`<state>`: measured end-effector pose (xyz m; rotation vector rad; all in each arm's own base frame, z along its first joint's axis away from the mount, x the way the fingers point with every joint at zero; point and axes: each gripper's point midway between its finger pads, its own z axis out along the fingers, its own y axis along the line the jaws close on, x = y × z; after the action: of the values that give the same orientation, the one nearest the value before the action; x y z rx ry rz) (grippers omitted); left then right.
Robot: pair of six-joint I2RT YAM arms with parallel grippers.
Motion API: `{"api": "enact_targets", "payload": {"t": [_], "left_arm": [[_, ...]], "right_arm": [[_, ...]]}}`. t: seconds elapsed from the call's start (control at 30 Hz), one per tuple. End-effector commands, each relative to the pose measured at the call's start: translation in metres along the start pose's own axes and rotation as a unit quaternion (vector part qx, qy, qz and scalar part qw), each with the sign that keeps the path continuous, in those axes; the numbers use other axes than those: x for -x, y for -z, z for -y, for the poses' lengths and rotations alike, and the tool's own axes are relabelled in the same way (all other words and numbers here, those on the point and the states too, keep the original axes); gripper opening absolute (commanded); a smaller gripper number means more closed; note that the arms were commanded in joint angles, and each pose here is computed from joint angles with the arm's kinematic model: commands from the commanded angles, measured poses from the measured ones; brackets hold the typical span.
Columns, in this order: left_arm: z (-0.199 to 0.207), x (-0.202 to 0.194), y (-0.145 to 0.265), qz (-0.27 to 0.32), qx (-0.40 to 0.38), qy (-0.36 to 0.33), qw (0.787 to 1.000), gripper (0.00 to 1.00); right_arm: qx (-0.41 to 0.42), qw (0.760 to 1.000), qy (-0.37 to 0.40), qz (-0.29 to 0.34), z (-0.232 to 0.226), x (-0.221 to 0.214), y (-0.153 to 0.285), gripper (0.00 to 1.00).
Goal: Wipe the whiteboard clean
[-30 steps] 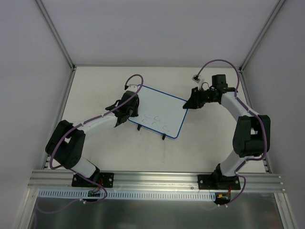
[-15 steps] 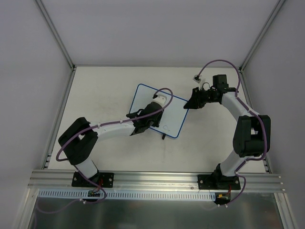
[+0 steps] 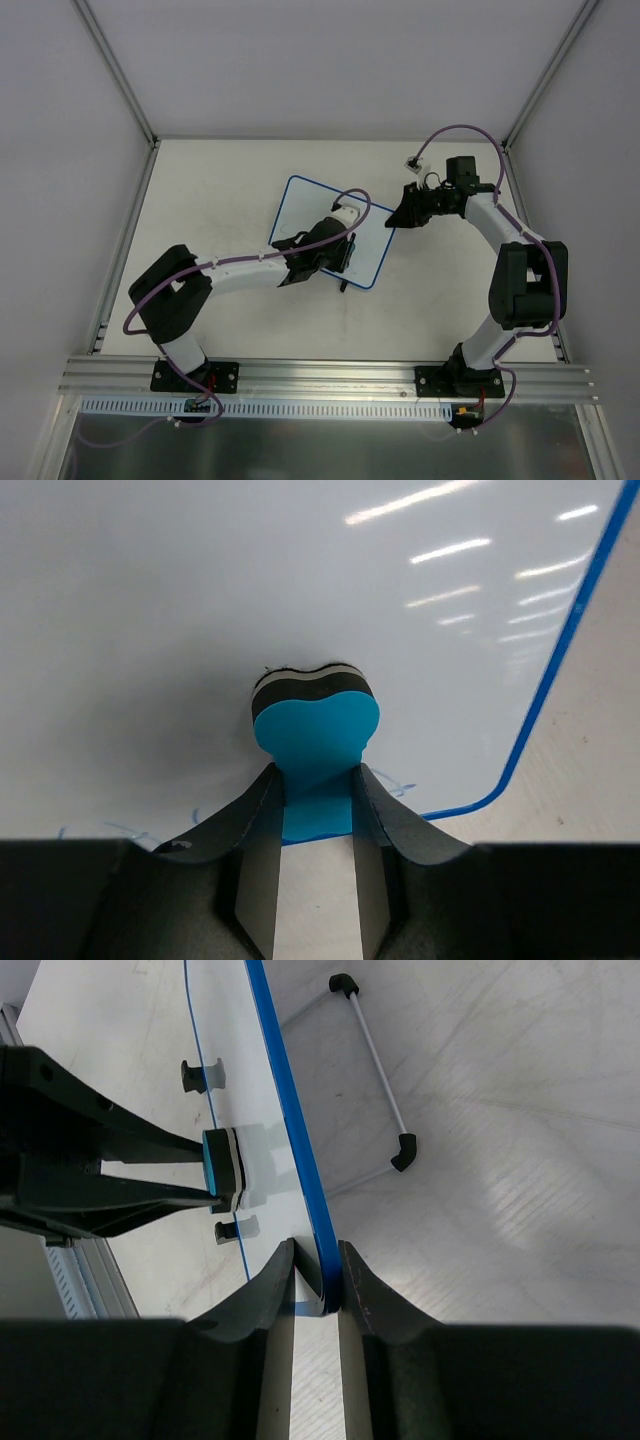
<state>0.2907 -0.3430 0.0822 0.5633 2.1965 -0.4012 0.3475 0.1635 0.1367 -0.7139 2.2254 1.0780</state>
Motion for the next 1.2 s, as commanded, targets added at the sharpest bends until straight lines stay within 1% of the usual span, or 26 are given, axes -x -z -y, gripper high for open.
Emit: {"api": "enact_targets", "payload": {"t": [0.0, 0.07, 0.13, 0.17, 0.2, 0.23, 0.37, 0.47, 0.57, 0.7, 0.8, 0.83, 1.03, 1.17], "left_arm": [[-0.071, -0.007, -0.004, 0.001, 0.083, 0.071, 0.994, 0.00], [-0.090, -0.003, 0.003, 0.011, 0.100, 0.102, 0.990, 0.00], [-0.119, -0.009, 0.008, 0.011, 0.130, 0.125, 0.983, 0.00], [-0.126, -0.005, 0.013, 0.018, 0.135, 0.132, 0.982, 0.00], [-0.134, -0.010, 0.016, 0.016, 0.143, 0.137, 0.980, 0.00], [-0.148, -0.009, 0.019, 0.019, 0.158, 0.147, 0.976, 0.00], [-0.173, -0.006, 0.029, 0.029, 0.175, 0.166, 0.970, 0.00], [-0.183, -0.004, 0.030, 0.029, 0.179, 0.164, 0.970, 0.00], [-0.186, -0.009, 0.028, 0.021, 0.176, 0.163, 0.971, 0.00], [-0.187, -0.035, 0.028, -0.004, 0.174, 0.187, 0.967, 0.00], [-0.187, -0.046, 0.031, -0.009, 0.179, 0.207, 0.962, 0.00], [-0.188, -0.056, 0.033, -0.016, 0.184, 0.217, 0.959, 0.00], [-0.186, -0.086, 0.041, -0.034, 0.191, 0.264, 0.945, 0.00], [-0.184, -0.089, 0.041, -0.039, 0.186, 0.269, 0.944, 0.00]], "right_arm": [[-0.028, 0.999, 0.038, -0.008, 0.005, -0.004, 0.005, 0.00], [-0.029, 0.999, 0.038, -0.008, 0.005, -0.005, 0.005, 0.00], [-0.030, 0.999, 0.038, -0.007, 0.006, -0.004, 0.006, 0.00], [-0.029, 0.999, 0.038, -0.007, 0.005, -0.004, 0.006, 0.00], [-0.029, 0.999, 0.038, -0.008, 0.005, -0.004, 0.006, 0.00], [-0.029, 0.999, 0.038, -0.008, 0.005, -0.004, 0.006, 0.00], [-0.030, 0.999, 0.037, -0.008, 0.006, -0.005, 0.006, 0.00], [-0.031, 0.999, 0.037, -0.007, 0.007, -0.005, 0.006, 0.00], [-0.031, 0.999, 0.037, -0.007, 0.007, -0.005, 0.006, 0.00], [-0.032, 0.999, 0.037, -0.007, 0.007, -0.005, 0.007, 0.00], [-0.032, 0.999, 0.038, -0.007, 0.006, -0.006, 0.008, 0.00], [-0.032, 0.999, 0.037, -0.007, 0.007, -0.006, 0.007, 0.00], [-0.029, 0.999, 0.034, -0.008, 0.007, -0.008, 0.007, 0.00], [-0.029, 0.999, 0.035, -0.008, 0.007, -0.008, 0.006, 0.00]]}}
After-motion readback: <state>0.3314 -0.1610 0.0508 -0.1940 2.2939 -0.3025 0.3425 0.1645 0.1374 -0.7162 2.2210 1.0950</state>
